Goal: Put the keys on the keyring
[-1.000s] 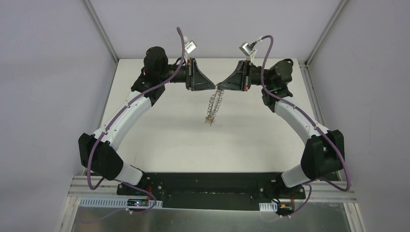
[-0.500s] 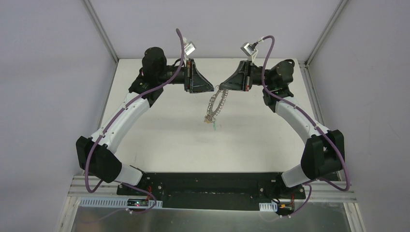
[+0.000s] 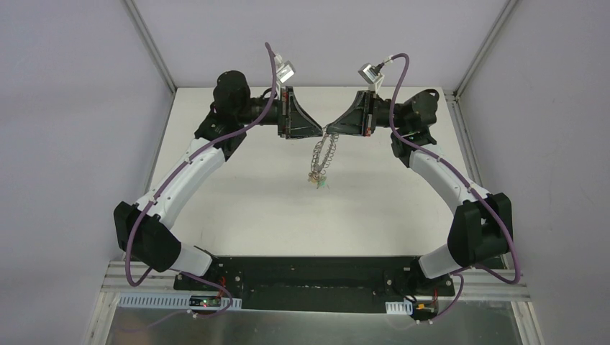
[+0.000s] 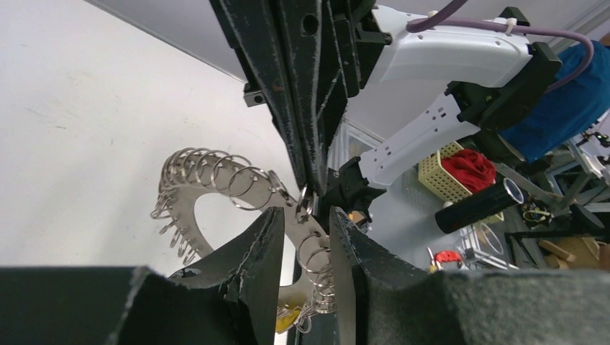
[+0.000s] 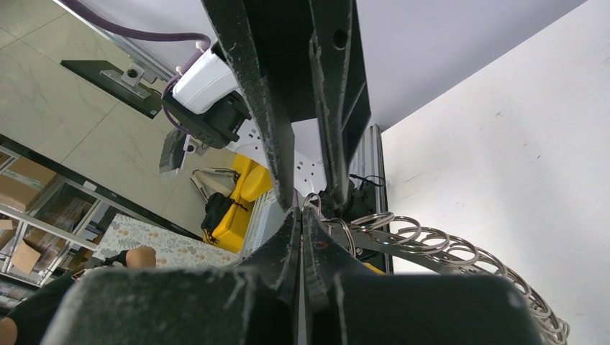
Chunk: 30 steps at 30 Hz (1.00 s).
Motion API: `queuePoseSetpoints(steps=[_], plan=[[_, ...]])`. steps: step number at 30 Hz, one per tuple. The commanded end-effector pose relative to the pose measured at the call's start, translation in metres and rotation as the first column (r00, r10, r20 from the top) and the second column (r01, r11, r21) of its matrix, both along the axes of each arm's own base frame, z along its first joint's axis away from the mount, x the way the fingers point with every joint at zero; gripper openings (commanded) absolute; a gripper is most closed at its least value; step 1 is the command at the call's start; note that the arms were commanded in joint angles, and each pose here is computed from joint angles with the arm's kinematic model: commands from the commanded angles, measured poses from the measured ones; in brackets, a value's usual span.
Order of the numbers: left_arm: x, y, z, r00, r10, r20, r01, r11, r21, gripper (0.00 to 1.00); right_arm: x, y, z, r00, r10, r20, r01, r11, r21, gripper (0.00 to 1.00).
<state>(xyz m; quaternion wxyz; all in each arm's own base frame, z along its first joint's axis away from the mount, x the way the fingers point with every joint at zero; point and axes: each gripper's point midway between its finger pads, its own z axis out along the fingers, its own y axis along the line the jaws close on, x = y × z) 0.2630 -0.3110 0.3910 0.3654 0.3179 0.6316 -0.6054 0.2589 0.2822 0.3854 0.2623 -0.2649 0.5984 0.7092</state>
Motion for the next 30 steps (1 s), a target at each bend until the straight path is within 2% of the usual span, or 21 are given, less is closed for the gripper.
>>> queuePoseSetpoints(steps=[1,5,19,21,25,30], plan=[[-0.012,-0.008,0.022,0.995,-0.065,0.07,0.068,0.996,-0.052,0.29,-0.01,-0.005,0.019,0.995,-0.004,0.095,0.001,0.999,0.036,0.0],[-0.015,-0.01,0.024,0.995,-0.074,0.069,0.078,0.995,-0.057,0.24,-0.009,-0.005,0.017,0.996,-0.004,0.093,0.001,0.999,0.035,0.0],[-0.018,-0.007,0.021,0.996,-0.066,0.066,0.069,0.997,-0.045,0.0,-0.004,-0.007,0.012,0.995,-0.015,0.098,0.012,0.999,0.031,0.0],[-0.017,-0.006,0.02,0.997,-0.052,0.058,0.053,0.998,-0.024,0.0,-0.005,-0.007,0.008,0.993,-0.015,0.118,0.012,1.0,0.025,0.0],[-0.013,0.002,0.004,0.995,-0.002,0.096,-0.01,0.993,0.12,0.0,-0.009,-0.008,-0.002,0.987,0.003,0.16,-0.003,1.0,0.003,0.02],[-0.027,0.012,-0.028,0.987,-0.035,0.158,-0.031,0.919,0.394,0.0,-0.016,-0.01,-0.014,0.976,0.04,0.215,-0.034,0.999,-0.03,0.22]])
